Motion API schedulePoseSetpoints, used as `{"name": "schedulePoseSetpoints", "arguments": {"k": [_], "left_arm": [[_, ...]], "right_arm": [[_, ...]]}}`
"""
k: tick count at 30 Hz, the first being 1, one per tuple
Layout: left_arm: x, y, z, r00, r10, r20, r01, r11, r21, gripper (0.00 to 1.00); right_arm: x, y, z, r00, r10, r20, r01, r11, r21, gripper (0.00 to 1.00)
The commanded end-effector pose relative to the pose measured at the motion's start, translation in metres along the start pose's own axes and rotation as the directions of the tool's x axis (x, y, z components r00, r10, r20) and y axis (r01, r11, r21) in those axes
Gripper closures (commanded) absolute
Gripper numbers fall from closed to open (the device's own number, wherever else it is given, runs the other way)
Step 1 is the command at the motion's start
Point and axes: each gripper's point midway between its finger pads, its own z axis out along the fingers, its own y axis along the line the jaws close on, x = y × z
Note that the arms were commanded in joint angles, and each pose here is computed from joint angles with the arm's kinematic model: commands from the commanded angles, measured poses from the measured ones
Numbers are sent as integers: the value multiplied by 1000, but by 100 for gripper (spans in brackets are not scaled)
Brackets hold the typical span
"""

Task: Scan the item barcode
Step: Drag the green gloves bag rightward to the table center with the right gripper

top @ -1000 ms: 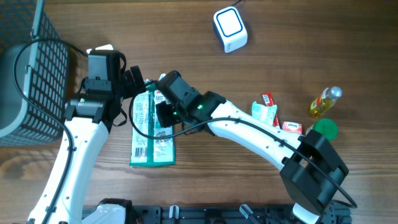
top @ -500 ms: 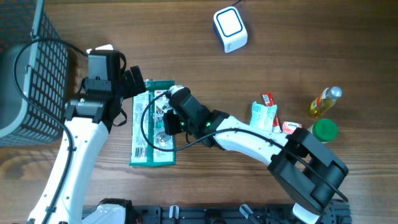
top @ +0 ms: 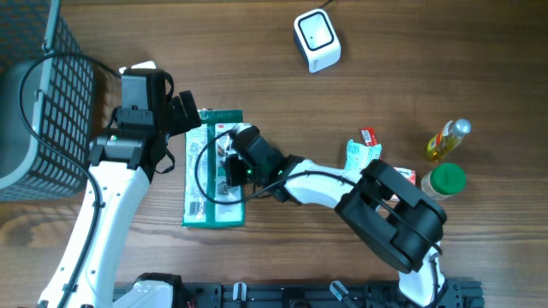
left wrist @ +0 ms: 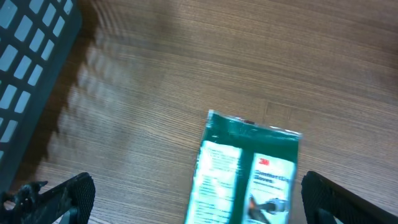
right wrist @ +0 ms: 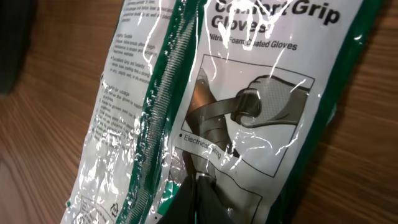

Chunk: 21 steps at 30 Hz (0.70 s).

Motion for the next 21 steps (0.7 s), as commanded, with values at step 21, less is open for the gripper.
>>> {"name": "schedulePoseSetpoints", "arguments": {"k": [21], "left_arm": [[-6, 1, -3, 1000, -23, 18, 23, 1000, -2, 0]], "right_arm": [[-58, -75, -157, 998, 70, -10, -67, 981, 184, 63]]}}
